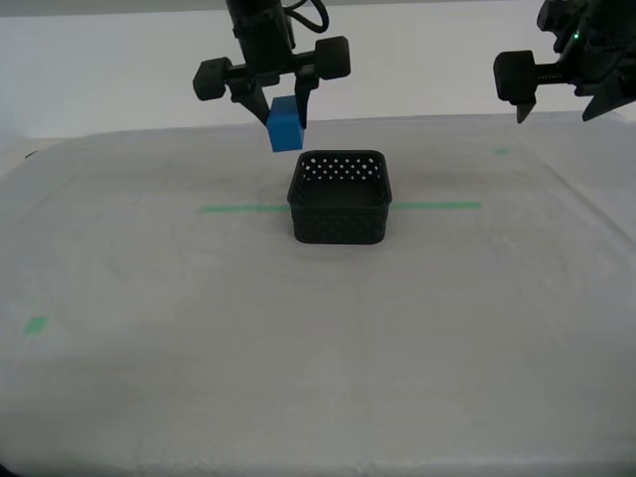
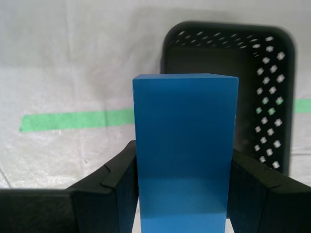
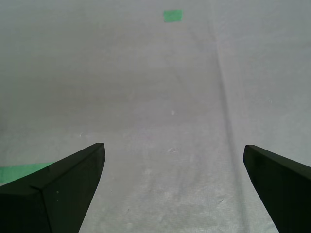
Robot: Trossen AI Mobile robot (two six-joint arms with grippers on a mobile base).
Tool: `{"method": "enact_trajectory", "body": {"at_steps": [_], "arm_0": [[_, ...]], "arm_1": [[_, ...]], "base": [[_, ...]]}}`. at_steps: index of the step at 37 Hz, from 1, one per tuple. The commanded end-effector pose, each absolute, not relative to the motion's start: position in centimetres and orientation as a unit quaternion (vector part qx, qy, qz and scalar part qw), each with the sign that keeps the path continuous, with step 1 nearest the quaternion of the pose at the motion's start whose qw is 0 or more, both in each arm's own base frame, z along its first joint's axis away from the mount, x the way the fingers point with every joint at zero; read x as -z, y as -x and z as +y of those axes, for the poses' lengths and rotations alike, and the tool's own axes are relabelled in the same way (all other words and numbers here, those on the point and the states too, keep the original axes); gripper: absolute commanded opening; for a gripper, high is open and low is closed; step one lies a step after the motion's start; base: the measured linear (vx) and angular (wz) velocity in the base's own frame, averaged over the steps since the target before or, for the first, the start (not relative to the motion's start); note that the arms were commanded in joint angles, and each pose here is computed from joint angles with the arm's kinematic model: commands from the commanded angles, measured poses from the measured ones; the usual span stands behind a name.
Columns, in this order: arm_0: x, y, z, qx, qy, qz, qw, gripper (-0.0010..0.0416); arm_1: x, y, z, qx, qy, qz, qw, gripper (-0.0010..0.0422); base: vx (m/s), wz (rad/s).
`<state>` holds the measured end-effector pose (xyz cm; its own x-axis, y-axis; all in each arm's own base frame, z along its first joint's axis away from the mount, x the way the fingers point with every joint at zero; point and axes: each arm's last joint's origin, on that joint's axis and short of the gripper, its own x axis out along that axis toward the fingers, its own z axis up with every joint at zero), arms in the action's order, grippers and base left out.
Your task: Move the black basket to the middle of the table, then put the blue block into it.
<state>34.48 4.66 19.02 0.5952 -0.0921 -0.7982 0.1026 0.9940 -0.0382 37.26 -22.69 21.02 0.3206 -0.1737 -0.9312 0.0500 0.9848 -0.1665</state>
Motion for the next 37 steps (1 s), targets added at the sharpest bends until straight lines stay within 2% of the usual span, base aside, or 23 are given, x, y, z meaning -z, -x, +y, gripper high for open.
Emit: {"method": "enact_trajectory", "body": {"at_steps": [1, 16, 37], "arm_0": [[-19.0, -34.5, 4.7, 0.054, -0.006, 0.446, 0.893, 0.0399], [-19.0, -34.5, 4.7, 0.054, -0.006, 0.446, 0.893, 0.0399], [-19.1, -34.5, 4.7, 0.054, -0.007, 0.444, 0.894, 0.0399]], "arm_1": [[-21.6, -37.2, -23.2, 0.073, 0.055, 0.574, 0.814, -0.0001], [-22.3, -36.9, -24.2, 0.081, 0.058, 0.568, 0.817, -0.0001], [-18.0, -37.8, -26.9, 0.089, 0.043, 0.591, 0.800, -0.0001]], "base": [[0.000, 0.000], [0.000, 0.000], [0.000, 0.000]]}}
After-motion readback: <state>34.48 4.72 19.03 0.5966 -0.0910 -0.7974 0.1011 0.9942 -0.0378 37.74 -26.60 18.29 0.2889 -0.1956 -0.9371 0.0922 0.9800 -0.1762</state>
